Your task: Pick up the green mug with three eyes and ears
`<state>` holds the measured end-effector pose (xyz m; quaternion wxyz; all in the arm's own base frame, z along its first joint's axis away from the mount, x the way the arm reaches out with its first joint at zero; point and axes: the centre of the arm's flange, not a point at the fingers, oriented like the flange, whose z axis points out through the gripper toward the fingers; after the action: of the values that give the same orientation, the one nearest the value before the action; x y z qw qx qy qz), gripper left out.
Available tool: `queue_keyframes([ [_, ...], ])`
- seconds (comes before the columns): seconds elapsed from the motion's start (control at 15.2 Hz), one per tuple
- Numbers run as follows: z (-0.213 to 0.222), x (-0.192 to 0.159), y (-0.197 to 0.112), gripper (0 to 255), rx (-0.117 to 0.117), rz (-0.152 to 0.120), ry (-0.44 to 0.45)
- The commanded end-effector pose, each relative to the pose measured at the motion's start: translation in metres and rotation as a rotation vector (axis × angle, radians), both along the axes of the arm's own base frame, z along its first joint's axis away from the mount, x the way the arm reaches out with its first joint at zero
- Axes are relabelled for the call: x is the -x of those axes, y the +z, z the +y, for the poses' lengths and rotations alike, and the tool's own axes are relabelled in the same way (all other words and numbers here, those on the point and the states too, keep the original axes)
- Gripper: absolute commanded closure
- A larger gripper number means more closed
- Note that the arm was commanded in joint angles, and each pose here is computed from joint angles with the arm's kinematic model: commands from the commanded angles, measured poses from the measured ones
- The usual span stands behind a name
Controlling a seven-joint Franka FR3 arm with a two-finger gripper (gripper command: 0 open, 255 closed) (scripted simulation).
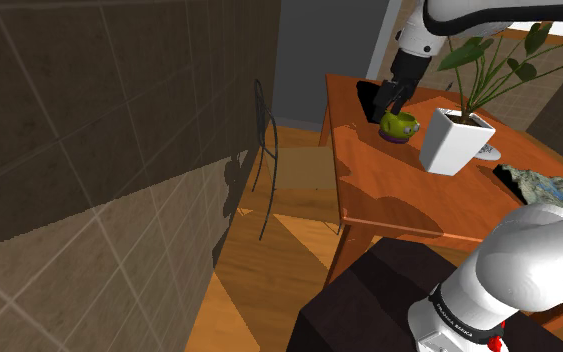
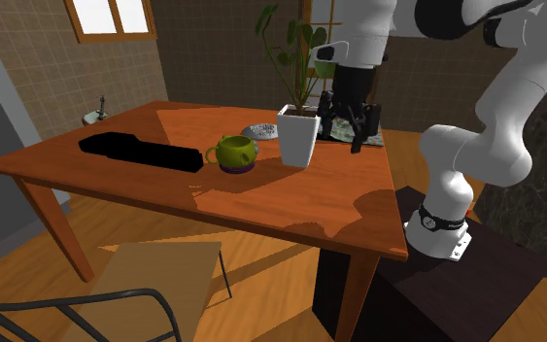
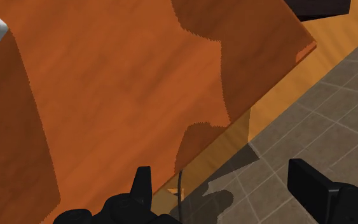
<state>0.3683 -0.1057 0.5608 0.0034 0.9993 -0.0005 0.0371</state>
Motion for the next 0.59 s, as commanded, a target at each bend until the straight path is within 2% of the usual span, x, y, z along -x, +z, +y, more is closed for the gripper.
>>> queue_keyframes([
  [0.0,-0.022,-0.011,-0.005,0,0.001,0.001,0.000],
  [0.53,-0.113,-0.058,-0.031,0,0.002,0.005,-0.004],
])
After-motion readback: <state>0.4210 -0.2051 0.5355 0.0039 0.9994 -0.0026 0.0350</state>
